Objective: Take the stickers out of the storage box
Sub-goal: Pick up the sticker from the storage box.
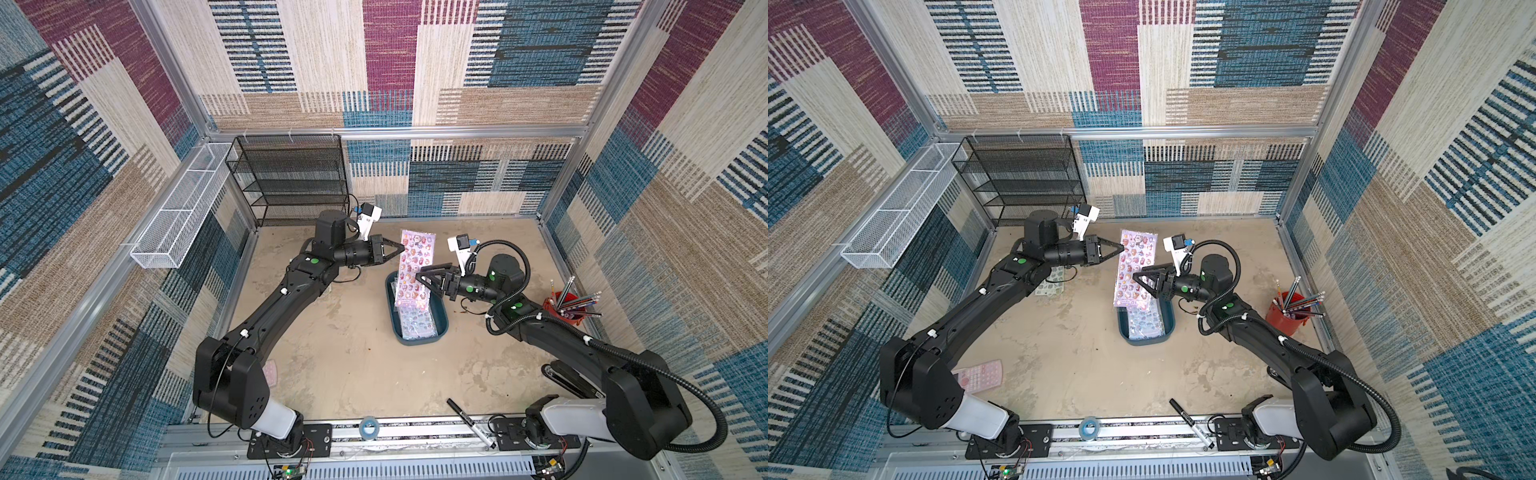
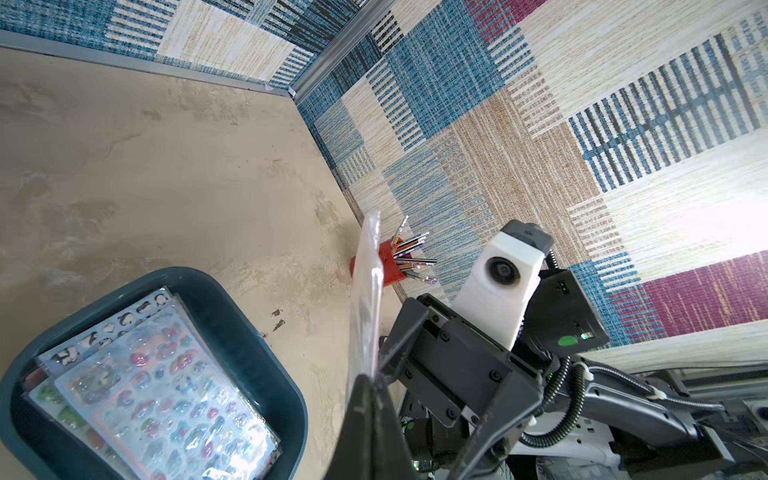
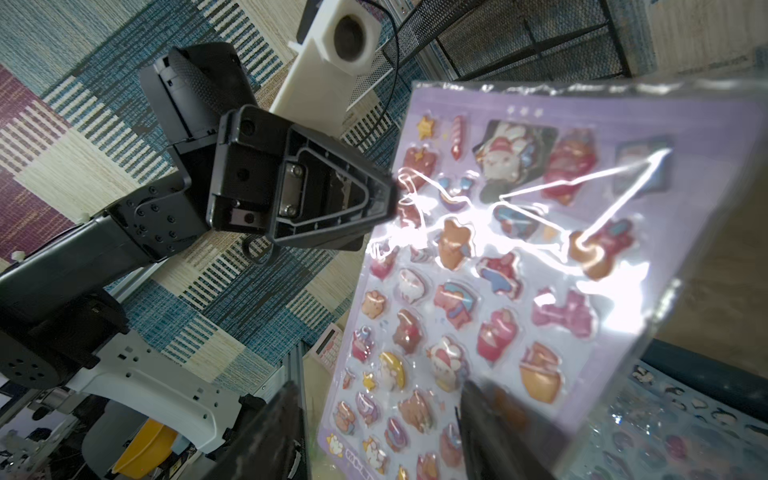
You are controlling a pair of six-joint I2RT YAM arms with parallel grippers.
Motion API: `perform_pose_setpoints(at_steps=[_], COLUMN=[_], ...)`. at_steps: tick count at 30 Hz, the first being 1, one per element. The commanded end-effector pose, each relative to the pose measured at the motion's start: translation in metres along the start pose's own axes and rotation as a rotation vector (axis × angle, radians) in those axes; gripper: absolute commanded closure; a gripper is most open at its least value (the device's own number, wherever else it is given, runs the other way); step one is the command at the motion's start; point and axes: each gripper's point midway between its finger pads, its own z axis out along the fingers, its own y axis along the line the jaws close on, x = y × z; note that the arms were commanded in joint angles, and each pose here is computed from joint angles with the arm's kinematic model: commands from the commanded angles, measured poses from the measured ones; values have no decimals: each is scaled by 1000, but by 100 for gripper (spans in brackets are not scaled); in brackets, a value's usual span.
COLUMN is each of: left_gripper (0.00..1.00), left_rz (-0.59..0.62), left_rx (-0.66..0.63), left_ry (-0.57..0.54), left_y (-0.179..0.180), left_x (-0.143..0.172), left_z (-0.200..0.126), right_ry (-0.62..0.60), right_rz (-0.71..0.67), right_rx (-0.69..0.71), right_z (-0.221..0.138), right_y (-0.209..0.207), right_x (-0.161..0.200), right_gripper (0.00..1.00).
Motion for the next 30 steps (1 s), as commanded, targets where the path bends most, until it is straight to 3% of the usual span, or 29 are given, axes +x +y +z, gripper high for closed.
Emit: perform_pose_setpoints(at_steps=[1, 10, 14, 19, 24, 27, 30], left_gripper=[100, 100, 100, 100, 100, 99, 67], left_rz=[-14, 5, 6, -21, -33, -28, -15], left_rx=[48, 48, 43, 55, 71, 68, 46], left_ry=[-8, -46, -61, -62, -63, -64, -69], left_y=[-11, -21, -22, -17, -15, -15, -14], left_x=[-4, -12, -13, -14, -16, -16, -15], left_z=[-3, -24, -30, -26, -21, -21, -24], right_ry=[-9, -45, -19, -1, -5, -11, -15], right_rz=[13, 13, 13, 29, 47, 58, 59], right_rx=[-90, 140, 133, -49, -65, -44, -12], right_z=[3, -9, -6, 0, 0, -2, -2], right_y=[14, -28, -29, 1, 4, 0, -5], right_x=[-6, -16, -16, -18, -16, -14, -14], right_gripper=[38, 29, 31, 52, 98, 100, 100])
